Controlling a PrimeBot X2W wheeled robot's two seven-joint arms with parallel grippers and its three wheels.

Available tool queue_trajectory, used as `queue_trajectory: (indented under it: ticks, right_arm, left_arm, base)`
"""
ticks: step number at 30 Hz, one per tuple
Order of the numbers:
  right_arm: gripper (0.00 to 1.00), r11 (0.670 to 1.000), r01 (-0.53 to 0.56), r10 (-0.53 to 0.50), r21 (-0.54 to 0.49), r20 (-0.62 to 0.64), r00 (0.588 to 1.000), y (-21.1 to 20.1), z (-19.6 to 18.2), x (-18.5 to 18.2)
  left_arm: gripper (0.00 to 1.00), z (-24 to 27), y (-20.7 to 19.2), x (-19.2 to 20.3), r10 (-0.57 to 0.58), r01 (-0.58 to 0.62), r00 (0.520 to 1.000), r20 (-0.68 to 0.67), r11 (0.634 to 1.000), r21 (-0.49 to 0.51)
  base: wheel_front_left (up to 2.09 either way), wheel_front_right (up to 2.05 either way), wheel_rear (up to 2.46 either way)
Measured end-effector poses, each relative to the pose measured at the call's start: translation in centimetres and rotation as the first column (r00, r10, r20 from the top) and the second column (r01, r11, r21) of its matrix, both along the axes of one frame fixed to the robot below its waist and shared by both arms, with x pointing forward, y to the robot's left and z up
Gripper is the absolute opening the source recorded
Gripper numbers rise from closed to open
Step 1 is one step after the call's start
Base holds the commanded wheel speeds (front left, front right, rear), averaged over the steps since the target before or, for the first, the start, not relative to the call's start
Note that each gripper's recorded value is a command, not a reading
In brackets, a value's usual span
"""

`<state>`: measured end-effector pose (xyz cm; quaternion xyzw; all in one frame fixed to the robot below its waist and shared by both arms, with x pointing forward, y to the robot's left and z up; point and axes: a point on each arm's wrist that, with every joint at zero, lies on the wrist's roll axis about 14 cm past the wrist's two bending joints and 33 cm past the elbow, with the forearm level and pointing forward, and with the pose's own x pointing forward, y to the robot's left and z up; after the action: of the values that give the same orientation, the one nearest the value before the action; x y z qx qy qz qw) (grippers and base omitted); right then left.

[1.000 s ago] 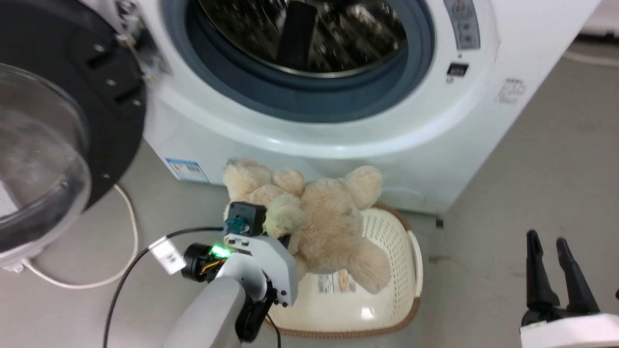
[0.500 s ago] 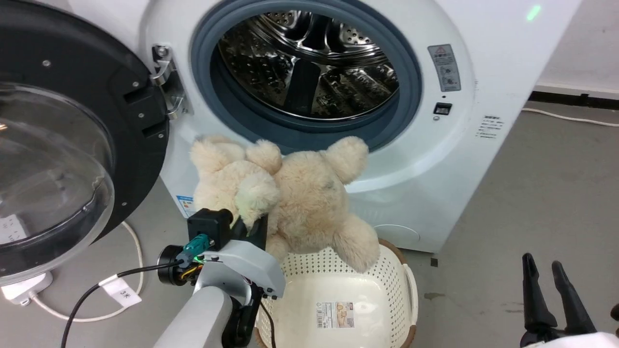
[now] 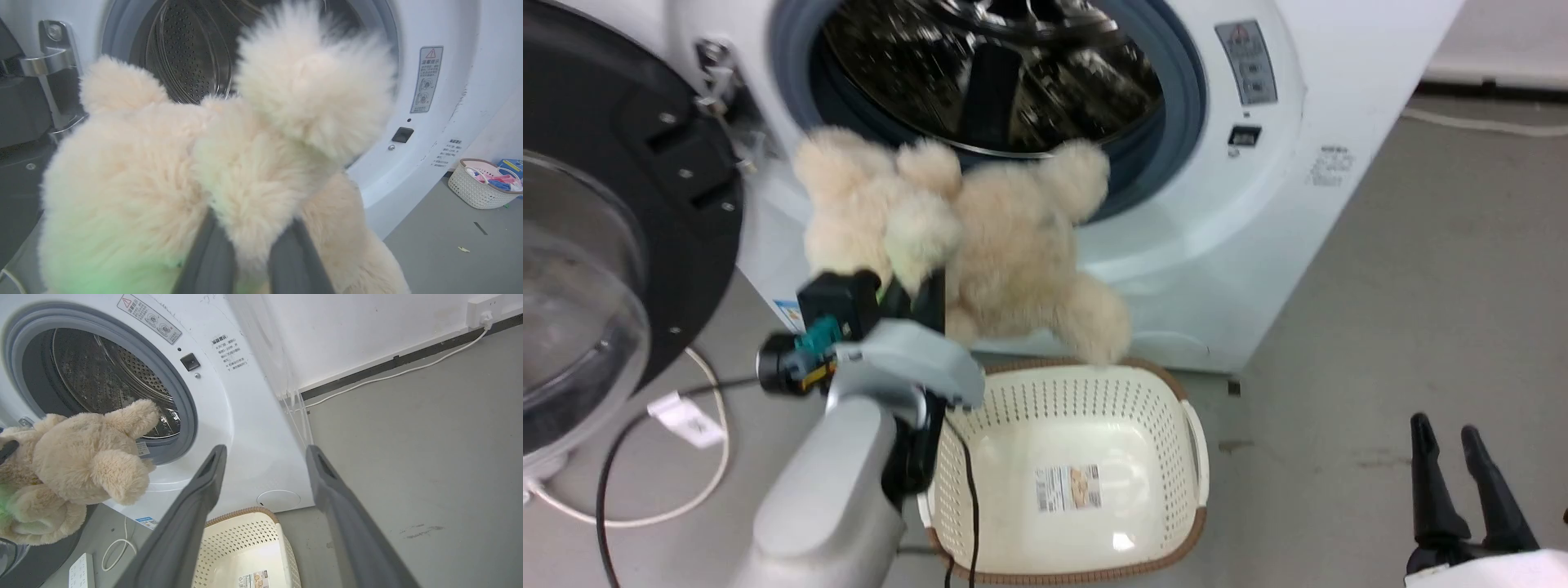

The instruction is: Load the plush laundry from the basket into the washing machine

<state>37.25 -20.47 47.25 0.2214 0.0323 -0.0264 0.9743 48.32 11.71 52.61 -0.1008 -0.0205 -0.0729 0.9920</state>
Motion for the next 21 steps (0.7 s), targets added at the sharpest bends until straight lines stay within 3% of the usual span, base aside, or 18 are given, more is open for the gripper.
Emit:
queue_trajectory:
  ticks: [17,18,21]
  right_arm:
    - [1.00,0.999,0.043,-0.046,-0.033,-0.082,0.996,-1.7,-3.4,2.9]
    - [1.00,0.997,0.057,-0.062,-0.050,-0.113,0.992,-2.3,-4.7,3.4]
    - [1.00,0.996,0.063,-0.070,-0.057,-0.126,0.990,-2.5,-5.5,3.9]
  left_arm:
    - [0.00,0.5,0.4,11.0,0.032,-0.030,0.998,0.056,0.999,-0.038]
    - [0.00,0.1,0.4,13.9,0.046,-0.042,0.996,0.076,0.998,-0.055]
    - [0.00,-0.6,0.3,15.5,0.049,-0.045,0.996,0.079,0.998,-0.051]
  base:
    - [0.00,0.00,0.00]
    - [0.00,0.00,0.00]
    - [0.00,0.00,0.00]
